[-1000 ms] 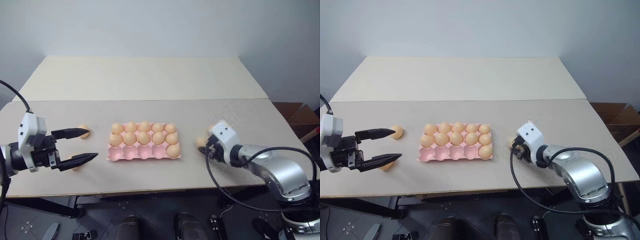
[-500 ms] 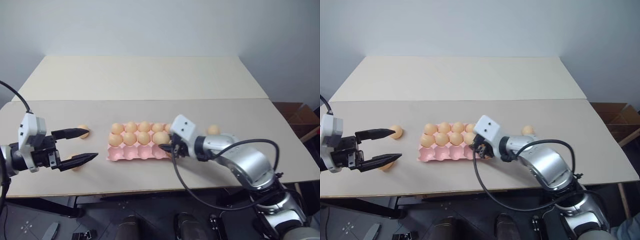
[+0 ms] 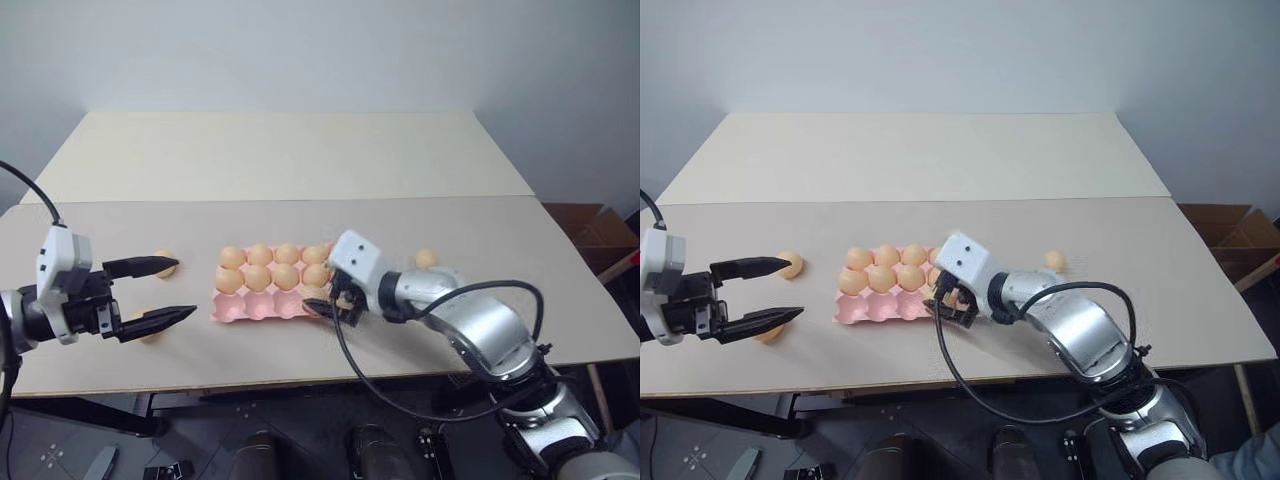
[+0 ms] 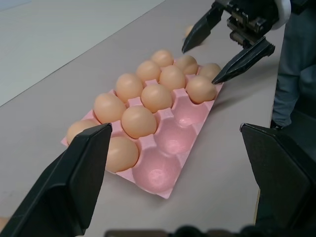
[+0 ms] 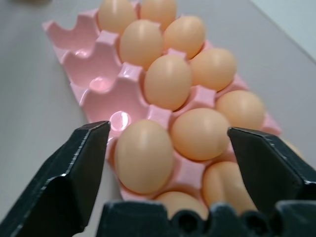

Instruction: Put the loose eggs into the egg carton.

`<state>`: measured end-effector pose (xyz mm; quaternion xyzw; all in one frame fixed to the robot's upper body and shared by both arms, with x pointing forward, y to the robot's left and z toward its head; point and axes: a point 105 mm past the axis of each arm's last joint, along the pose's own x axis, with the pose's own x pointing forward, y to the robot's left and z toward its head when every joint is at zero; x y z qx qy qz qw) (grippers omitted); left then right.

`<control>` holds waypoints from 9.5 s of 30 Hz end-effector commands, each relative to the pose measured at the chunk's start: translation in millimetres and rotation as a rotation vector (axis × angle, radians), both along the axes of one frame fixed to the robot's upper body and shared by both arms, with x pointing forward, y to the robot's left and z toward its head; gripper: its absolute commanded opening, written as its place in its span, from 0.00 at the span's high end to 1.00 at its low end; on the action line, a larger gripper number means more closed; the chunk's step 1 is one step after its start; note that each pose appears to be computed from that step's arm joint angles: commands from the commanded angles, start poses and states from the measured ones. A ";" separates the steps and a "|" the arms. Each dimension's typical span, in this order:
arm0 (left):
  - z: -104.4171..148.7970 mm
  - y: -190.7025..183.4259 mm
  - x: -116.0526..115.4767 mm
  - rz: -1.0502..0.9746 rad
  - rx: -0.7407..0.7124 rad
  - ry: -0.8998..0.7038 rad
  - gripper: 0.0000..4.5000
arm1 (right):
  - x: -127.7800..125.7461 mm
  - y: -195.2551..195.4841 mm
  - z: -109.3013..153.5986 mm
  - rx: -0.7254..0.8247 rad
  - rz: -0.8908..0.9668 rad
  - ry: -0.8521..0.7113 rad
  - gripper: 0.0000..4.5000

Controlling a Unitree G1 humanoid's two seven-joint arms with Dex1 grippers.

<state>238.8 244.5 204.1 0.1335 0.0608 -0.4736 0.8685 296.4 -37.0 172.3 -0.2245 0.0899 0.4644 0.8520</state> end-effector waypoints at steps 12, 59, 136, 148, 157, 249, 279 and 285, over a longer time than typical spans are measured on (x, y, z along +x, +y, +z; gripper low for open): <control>-9.8 25.3 -15.6 0.083 0.005 0.007 0.00 | -20.6 -151.4 46.1 0.010 -0.041 -0.162 0.01; 2.6 10.3 -4.7 0.004 0.010 -0.011 0.00 | 39.5 -56.7 44.2 0.116 -0.196 -0.031 0.57; -100.8 61.8 23.5 0.819 0.075 0.507 0.27 | -29.0 -112.0 30.6 0.142 0.076 -0.187 0.00; -55.7 45.2 22.9 0.503 0.139 0.221 0.61 | -30.5 -111.8 33.2 0.159 0.051 -0.196 0.00; -29.1 -16.4 29.8 0.045 0.057 0.075 0.61 | -27.9 -108.7 33.1 0.162 0.031 -0.216 0.00; -3.2 3.8 92.4 0.195 0.158 0.004 0.61 | -34.1 -108.5 45.7 0.168 0.075 -0.232 0.00; -0.6 -21.7 63.0 -0.141 0.199 -0.009 0.01 | -36.3 -108.2 44.5 0.189 0.039 -0.236 0.00; 10.2 29.6 29.8 -0.091 0.141 -0.058 0.01 | -33.6 -117.7 40.8 0.172 0.078 -0.197 0.00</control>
